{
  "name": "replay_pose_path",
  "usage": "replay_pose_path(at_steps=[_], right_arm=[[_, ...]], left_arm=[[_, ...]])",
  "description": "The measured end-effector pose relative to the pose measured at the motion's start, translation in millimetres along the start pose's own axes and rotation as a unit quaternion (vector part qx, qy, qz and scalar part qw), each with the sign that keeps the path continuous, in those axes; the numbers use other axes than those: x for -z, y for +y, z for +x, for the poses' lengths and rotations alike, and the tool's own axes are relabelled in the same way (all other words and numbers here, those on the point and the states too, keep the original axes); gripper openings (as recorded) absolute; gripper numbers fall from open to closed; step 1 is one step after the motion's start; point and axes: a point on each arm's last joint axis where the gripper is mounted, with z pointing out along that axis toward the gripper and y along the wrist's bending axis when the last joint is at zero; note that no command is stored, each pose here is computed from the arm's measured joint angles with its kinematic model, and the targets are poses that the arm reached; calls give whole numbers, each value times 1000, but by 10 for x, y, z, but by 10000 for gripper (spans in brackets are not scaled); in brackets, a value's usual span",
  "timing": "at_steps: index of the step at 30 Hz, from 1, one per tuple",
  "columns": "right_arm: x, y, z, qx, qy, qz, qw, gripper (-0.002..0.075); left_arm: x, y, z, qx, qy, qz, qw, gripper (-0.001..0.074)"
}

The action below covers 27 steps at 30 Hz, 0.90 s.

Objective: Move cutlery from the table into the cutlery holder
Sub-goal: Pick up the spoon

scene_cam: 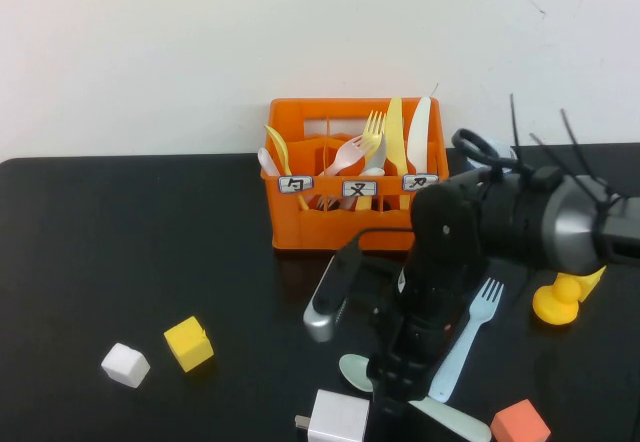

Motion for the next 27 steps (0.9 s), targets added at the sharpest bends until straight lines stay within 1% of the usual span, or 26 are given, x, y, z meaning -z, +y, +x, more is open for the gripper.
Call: replay_pose_path(at_steps=[6, 10, 13, 14, 17, 19, 21, 23, 25, 27], right_arm=[[-200, -70, 18, -22, 22, 8, 999, 398], [-266, -107, 36, -27, 37, 19, 999, 352], [-275, -122, 25, -29, 37, 22, 999, 288], [-280, -127, 23, -32, 37, 24, 999, 253], [-278, -135, 17, -55, 34, 29, 997, 115], [-259, -142, -3, -74, 22, 35, 996, 112], [-227, -130, -26, -94, -14, 42, 995, 112], [-130, -110, -67, -120, -80, 54, 988, 112], [23, -89, -122, -143, -167, 81, 972, 112], [190, -38, -148, -163, -250, 110, 948, 112]], left_arm=[[0, 0, 0, 0, 0, 0, 1000, -1], [0, 0, 0, 0, 0, 0, 1000, -1], [0, 0, 0, 0, 0, 0, 1000, -3], [0, 0, 0, 0, 0, 0, 1000, -3], [0, 0, 0, 0, 0, 0, 1000, -3], [0, 0, 0, 0, 0, 0, 1000, -3], [0, 0, 0, 0, 0, 0, 1000, -3], [0, 0, 0, 0, 0, 0, 1000, -3], [0, 0, 0, 0, 0, 0, 1000, -3], [0, 0, 0, 0, 0, 0, 1000, -3]])
